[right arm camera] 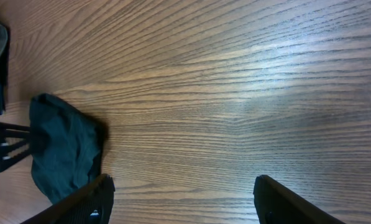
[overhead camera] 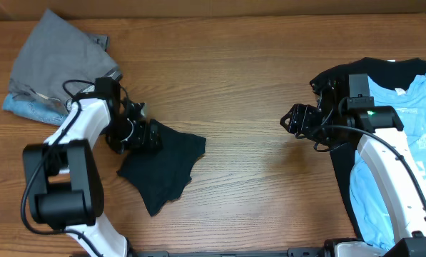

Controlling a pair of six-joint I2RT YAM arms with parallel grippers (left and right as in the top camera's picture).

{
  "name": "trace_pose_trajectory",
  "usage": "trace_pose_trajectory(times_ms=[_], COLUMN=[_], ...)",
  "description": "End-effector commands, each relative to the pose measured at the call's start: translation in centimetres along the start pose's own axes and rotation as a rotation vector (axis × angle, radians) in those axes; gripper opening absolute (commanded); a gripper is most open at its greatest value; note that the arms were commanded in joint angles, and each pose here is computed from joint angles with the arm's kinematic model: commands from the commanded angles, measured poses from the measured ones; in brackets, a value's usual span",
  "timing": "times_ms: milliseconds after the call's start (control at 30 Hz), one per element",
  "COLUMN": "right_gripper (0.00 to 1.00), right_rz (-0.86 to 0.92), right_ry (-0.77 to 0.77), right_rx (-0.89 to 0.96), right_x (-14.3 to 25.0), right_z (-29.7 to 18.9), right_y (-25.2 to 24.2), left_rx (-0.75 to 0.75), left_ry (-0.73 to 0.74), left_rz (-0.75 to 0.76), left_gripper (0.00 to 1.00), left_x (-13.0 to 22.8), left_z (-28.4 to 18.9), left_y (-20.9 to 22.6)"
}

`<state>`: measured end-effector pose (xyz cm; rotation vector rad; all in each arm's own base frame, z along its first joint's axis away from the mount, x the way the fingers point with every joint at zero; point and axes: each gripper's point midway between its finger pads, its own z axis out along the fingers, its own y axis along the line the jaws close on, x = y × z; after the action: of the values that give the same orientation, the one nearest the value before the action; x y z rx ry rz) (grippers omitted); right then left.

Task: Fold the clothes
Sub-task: 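Carry the black shirt left and drop it onto the folded stack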

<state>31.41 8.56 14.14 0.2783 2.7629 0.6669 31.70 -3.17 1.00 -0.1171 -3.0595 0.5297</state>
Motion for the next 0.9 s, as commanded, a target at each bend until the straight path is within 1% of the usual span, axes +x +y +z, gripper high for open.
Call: trace_pose_trajectory(times_ms=[0, 33, 67, 100, 167, 200, 267, 400, 533, 633, 733, 767, 867], right_gripper=[0.75, 0.75, 0.75, 0.75, 0.75, 0.75, 0.75, 0.75, 0.75, 0.75, 0.75, 0.75, 0.75], right_rz=[-0.021, -0.021, -0.021, -0.021, -0.021, -0.021, -0.022, -0.022, -0.022, -0.02, -0.017, -0.016, -0.012], right_ry=[-0.02, -0.02, -0.021, -0.021, -0.022, -0.022, -0.024, -0.024, -0.024, -0.023, -0.02, -0.017, -0.01], right_rx=[-0.015, -0.015, -0.015, -0.015, -0.015, -0.015, -0.016, -0.016, -0.016, -0.015, -0.014, -0.013, -0.011], right_x=[-0.4, -0.4, -0.4, -0.4, -0.4, -0.4, -0.5, -0.5, -0.5, -0.4, -0.3, -0.3, -0.1], right_z=[-0.7, -0.7, -0.7, -0.7, -0.7, -0.7, -0.7, -0.7, -0.7, -0.7, -0.7, -0.7, -0.7], right_y=[0.7, 0.7, 0.7, 0.7, 0.7, 0.7, 0.7, 0.7, 0.7, 0.7, 0.7, 0.6, 0.6], left_rx=[0.165, 0.188, 0.207, 0.221, 0.235, 0.242, 0.268, 0.364, 0.415, 0.377, 0.307, 0.283, 0.181], left_ry=[0.061, 0.076, 0.092, 0.103, 0.119, 0.119, 0.107, 0.067, -0.018, -0.11, -0.244, -0.29, -0.454], left_rz=[0.098, 0.113, 0.125, 0.137, 0.155, 0.166, 0.177, 0.2, 0.222, 0.22, 0.168, 0.158, 0.068], left_gripper=[0.77, 0.7, 0.57, 0.4, 0.21, 0.14, 0.04, 0.04, 0.04, 0.04, 0.04, 0.04, 0.04], left_x=[1.1, 1.4, 1.7, 1.9, 2.2, 2.3, 2.1, 1.1, -1.7, -4.7, -8.6, -9.7, -13.0], left_z=[2.0, 2.3, 2.7, 2.9, 3.2, 3.2, 2.9, 1.2, -3.2, -7.1, -11.8, -13.3, -18.3], left_y=[-2.4, -2.7, -3.1, -3.4, -3.8, -4.0, -4.5, -6.3, -8.3, -9.0, -8.4, -8.0, -4.9])
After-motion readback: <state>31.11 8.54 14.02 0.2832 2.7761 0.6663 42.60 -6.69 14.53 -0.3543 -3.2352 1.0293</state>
